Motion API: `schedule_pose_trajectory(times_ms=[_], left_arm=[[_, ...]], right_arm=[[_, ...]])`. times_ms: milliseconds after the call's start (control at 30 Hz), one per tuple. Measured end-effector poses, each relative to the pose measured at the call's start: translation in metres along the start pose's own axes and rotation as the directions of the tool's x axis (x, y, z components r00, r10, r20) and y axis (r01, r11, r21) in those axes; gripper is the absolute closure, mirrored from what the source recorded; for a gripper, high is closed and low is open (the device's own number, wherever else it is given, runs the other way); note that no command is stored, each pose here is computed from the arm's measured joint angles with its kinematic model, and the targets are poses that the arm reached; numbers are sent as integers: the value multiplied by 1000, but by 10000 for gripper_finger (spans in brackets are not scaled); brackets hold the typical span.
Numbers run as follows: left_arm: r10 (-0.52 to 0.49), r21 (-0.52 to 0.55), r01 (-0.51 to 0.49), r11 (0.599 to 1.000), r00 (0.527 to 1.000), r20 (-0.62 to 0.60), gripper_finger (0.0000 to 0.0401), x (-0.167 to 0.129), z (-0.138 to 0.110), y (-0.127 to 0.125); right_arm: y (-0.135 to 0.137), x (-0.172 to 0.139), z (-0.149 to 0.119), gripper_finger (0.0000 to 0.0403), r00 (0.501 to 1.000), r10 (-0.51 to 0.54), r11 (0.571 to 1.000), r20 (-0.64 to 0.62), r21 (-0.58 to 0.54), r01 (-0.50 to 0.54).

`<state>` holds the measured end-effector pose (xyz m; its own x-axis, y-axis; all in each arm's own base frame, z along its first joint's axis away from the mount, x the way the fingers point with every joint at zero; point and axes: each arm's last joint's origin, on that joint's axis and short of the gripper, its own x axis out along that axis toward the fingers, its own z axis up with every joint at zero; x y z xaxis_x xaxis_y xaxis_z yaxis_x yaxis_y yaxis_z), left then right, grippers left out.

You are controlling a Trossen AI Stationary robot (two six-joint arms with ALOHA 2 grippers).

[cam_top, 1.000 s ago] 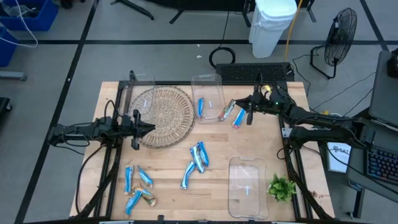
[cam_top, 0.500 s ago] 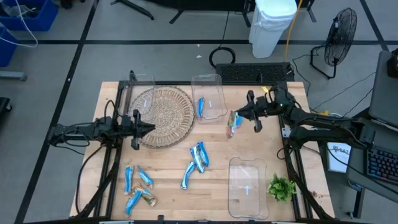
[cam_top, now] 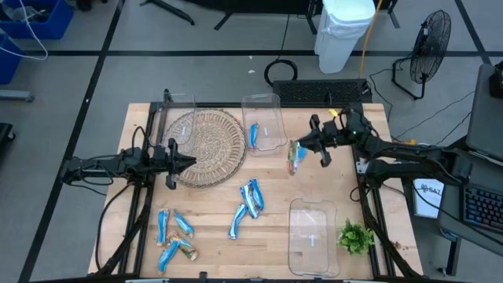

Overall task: Pick and place Granola Bars by type
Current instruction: Put the red granola bar into the top right transparent bin

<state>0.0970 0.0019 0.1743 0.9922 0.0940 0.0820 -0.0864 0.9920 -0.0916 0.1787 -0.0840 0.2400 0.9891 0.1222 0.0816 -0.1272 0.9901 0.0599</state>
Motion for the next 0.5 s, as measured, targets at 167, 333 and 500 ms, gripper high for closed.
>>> schedule_pose_trajectory(times_ms=[167,333,500], left_arm=[[0,0,0,1000,1000,0,352,0,0,0],[0,0,0,1000,1000,0,352,0,0,0],[0,0,0,1000,1000,0,352,0,0,0]], right_arm=[[-7,8,3,403,998,-36,999,49,-10,37],[-17,22,11,403,998,-42,999,48,-20,43],[-32,40,27,403,997,-64,997,48,-34,66]])
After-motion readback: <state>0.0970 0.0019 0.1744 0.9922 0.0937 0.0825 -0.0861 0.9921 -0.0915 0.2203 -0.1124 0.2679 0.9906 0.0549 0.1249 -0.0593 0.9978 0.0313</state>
